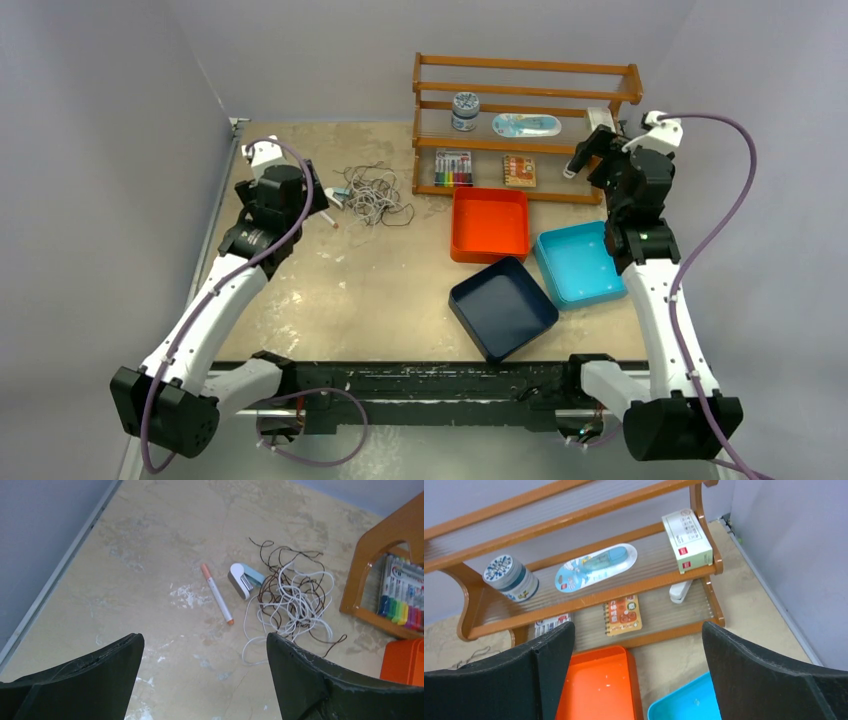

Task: Untangle the cables

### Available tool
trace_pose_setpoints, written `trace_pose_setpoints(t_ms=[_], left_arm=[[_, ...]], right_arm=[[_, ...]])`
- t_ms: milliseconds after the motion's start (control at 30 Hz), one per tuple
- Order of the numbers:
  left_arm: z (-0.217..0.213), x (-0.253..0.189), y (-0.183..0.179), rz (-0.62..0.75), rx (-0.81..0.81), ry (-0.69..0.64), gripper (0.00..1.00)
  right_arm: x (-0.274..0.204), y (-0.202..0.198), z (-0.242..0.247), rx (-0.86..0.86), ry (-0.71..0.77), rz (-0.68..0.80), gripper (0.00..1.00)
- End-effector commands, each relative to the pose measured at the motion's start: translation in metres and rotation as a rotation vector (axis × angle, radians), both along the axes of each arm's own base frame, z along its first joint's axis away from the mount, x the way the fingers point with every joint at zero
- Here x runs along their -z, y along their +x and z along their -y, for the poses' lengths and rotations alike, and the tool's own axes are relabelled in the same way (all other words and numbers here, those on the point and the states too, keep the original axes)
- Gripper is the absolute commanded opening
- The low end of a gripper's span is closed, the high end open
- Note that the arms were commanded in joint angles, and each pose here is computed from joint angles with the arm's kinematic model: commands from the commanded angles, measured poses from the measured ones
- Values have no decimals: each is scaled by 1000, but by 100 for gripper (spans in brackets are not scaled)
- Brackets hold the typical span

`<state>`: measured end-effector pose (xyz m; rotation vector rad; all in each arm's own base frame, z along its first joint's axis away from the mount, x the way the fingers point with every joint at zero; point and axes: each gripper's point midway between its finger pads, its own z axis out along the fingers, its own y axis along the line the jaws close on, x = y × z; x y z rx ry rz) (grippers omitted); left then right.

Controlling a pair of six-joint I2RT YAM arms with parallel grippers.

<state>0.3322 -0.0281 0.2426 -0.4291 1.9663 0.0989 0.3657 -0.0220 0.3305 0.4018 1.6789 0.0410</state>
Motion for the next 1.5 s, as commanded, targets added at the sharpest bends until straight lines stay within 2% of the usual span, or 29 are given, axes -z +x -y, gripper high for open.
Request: trace_pose_setpoints(t_ms=[0,67,333,633,767,1000,1167,1333,1467], left_arm=[[-15,-52,21,169,-108,-11,94],[-20,-59,23,194,-159,-26,95],[-19,-84,34,270,-158,-32,97],[-15,-81,43,284,-126,-22,100],[-14,-77,56,290,-122,-79,100],[-22,-30,97,179,-78,-275,99],[-7,-12,121,147,-28,-318,96],[10,16,146,76,36,-345,86],[30,38,161,9,63,-305,86]], right_arm=[[-52,8,4,5,5,155,99],[-56,10,4,2,3,168,99],[-66,16,-6,-68,-21,205,99],[-63,25,-30,-215,-31,208,99],[-52,30,-37,-250,-12,185,99],[-22,36,-38,-233,79,128,99],[1,39,-41,-239,109,80,99],[16,42,-47,-283,92,45,99],[26,46,-58,-360,69,20,100]])
